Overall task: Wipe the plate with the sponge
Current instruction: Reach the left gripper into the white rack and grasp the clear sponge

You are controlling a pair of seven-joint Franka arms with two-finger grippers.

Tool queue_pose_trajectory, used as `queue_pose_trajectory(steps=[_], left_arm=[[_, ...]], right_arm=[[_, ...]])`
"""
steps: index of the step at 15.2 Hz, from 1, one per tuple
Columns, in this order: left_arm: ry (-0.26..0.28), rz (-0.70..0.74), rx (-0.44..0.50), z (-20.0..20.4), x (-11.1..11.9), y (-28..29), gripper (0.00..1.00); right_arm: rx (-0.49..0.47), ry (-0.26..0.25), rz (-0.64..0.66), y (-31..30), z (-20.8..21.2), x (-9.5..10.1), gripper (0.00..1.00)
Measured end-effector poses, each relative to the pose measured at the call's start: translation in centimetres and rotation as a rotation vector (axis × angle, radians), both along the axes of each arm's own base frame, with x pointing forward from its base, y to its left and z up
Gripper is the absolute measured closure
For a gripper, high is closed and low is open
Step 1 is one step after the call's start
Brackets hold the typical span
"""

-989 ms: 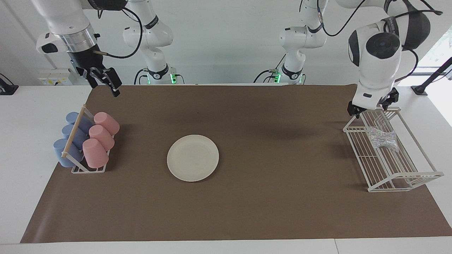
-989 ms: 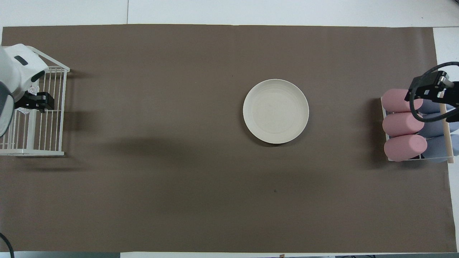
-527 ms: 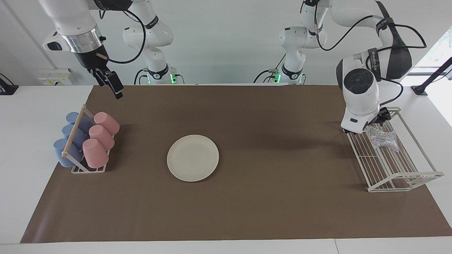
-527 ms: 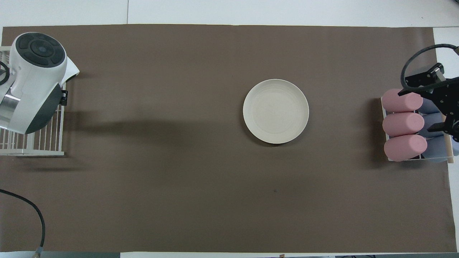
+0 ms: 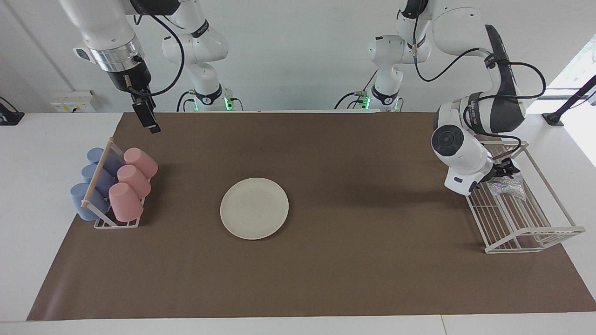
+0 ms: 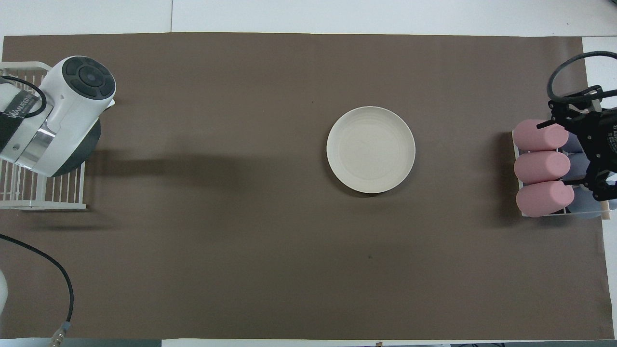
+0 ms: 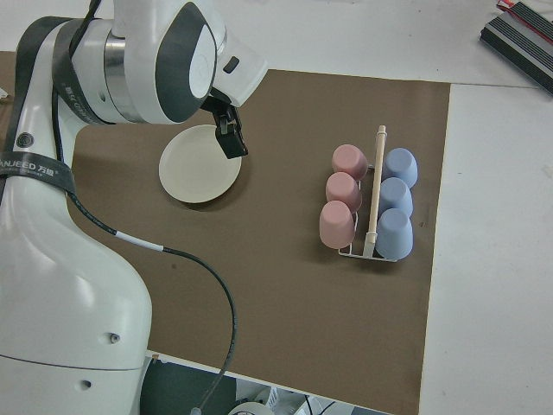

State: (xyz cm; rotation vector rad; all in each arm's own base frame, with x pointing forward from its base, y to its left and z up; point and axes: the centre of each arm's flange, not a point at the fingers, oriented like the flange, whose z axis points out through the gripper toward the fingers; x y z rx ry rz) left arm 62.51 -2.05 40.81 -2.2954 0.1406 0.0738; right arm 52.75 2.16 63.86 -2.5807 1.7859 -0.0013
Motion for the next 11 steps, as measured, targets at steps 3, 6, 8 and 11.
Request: queue_pose_trajectory(steps=[3, 6, 8, 11], left_arm=[[-0.003, 0.003, 0.001, 0.0, 0.0, 0.0, 0.37], [-0.010, 0.005, 0.000, 0.2, 0.1, 0.0, 0.70], [-0.018, 0.007, 0.000, 0.6, 0.2, 0.0, 0.91], [-0.030, 0.009, 0.000, 1.2, 0.5, 0.0, 0.96]], right_arm=[[0.001, 0.014, 0.012, 0.9, 0.0, -0.3, 0.00], [0.009, 0.001, -0.052, 1.2, 0.2, -0.3, 0.00], [0.017, -0.019, -0.125, 1.3, 0.4, 0.0, 0.00], [0.025, -0.039, -0.190, 1.3, 0.6, 0.2, 0.00]])
